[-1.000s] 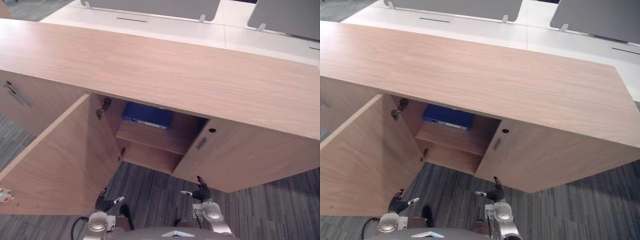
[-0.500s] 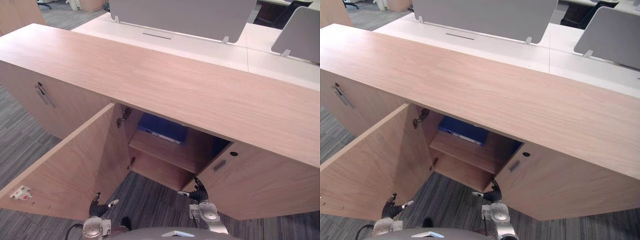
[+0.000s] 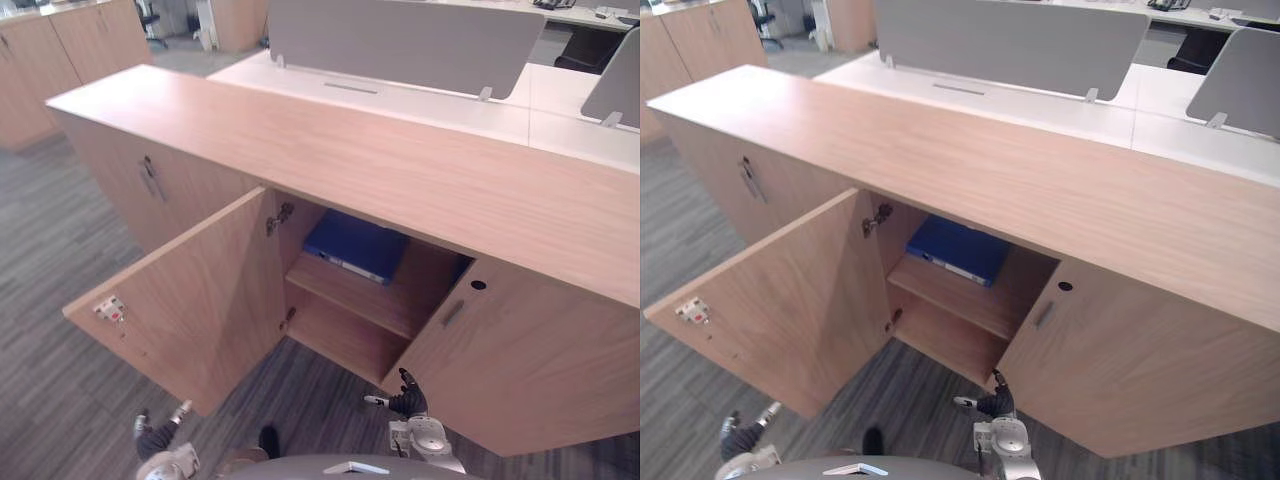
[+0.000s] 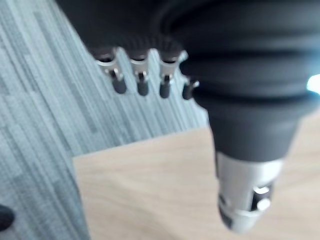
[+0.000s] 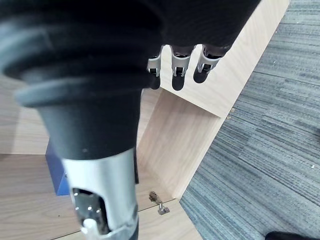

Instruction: Walk over to the cabinet, pick up the folder, carry it to the office cabinet, place the folder inside the office cabinet, then close the office cabinet door

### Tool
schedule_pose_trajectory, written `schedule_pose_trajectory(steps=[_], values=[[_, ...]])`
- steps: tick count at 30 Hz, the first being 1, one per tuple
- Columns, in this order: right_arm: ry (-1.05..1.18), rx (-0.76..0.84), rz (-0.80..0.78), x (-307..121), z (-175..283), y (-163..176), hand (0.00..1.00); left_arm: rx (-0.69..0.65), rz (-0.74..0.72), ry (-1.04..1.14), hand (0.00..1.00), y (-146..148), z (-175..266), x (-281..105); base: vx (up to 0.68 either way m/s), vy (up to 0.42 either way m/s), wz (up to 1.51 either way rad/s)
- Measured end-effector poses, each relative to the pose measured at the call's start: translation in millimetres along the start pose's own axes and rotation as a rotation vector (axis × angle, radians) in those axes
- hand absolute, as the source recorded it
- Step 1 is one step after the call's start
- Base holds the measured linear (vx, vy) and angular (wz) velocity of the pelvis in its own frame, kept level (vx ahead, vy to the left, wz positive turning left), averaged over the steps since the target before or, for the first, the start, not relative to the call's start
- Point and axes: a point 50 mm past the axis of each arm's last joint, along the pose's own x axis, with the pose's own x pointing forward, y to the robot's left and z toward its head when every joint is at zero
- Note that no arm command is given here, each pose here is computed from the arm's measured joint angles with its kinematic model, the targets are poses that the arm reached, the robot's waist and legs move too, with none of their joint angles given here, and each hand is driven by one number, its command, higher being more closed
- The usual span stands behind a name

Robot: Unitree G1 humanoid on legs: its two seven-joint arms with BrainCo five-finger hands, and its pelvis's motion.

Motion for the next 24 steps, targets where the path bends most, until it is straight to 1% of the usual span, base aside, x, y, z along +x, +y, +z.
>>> schedule_pose_trajectory(steps=[2, 5, 8, 13, 17, 24], values=[[0.005, 0.0, 0.003, -1, -2, 1, 0.0, -0.026, 0.045, -0.028, 0.0, 9, 6, 1, 0.05, 0.036, 0.09], [-0.014, -0.001, 0.004, 2, 5, 1, 0.0, -0.069, 0.079, -0.104, 0.0, 15, 23, 3, 0.06, 0.044, 0.1], [-0.021, -0.001, 0.006, 3, 8, 2, 0.0, -0.126, 0.147, -0.192, 0.0, 29, 42, 4, 0.06, 0.017, 0.08], [-0.02, -0.008, 0.006, 4, 7, 2, 0.0, -0.176, 0.207, -0.291, 0.0, 43, 63, 2, 0.05, -0.035, 0.06], [-0.014, -0.01, 0.007, 4, 6, 2, 0.0, -0.187, 0.192, -0.338, 0.0, 41, 73, 0, 0.07, -0.075, 0.01], [-0.014, -0.015, 0.01, 8, 11, 3, 0.0, -0.2, 0.103, -0.459, 0.0, 28, 101, -6, 0.06, -0.069, -0.05]])
